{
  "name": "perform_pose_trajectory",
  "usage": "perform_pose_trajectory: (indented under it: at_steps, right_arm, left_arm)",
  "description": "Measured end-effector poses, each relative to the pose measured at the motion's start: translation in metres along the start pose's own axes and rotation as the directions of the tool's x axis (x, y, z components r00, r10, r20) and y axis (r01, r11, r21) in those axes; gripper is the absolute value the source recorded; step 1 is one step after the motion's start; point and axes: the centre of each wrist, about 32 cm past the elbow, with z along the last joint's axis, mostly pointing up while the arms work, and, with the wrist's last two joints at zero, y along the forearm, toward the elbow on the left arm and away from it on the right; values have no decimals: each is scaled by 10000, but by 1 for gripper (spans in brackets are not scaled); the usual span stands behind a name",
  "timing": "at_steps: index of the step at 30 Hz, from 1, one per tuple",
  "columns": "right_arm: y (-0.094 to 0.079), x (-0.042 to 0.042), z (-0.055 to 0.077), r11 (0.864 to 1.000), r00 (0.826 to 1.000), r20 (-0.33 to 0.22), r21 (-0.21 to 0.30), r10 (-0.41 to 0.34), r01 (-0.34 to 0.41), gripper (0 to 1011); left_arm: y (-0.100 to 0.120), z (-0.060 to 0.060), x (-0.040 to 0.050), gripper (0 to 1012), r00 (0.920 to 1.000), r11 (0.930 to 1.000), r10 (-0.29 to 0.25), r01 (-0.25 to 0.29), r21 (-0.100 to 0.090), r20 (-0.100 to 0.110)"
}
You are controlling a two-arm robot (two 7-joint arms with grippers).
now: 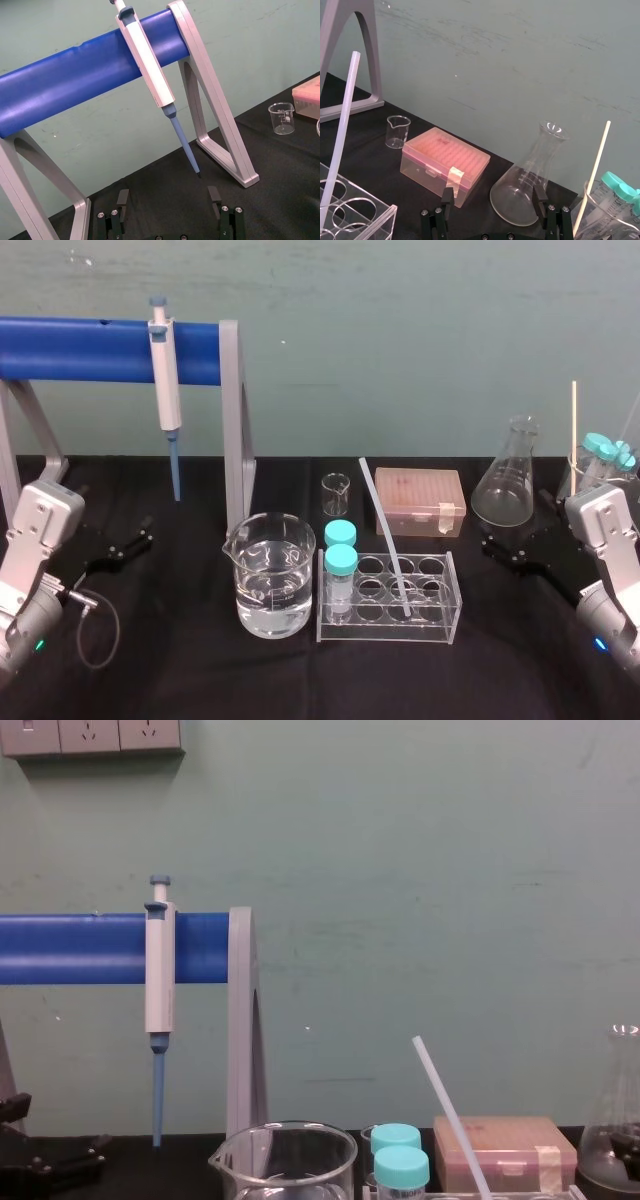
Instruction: Pick up the stirring rod with one hand, then place it down.
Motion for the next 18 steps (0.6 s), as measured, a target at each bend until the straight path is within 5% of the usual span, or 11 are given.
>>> perform_pose_trajectory:
  at_steps: [18]
  right_arm:
    - [0, 0, 0, 10000, 10000, 0, 0, 0, 0, 1003]
  left_arm:
    - [0, 0, 0, 1000, 10000, 10000, 0, 0, 0, 0]
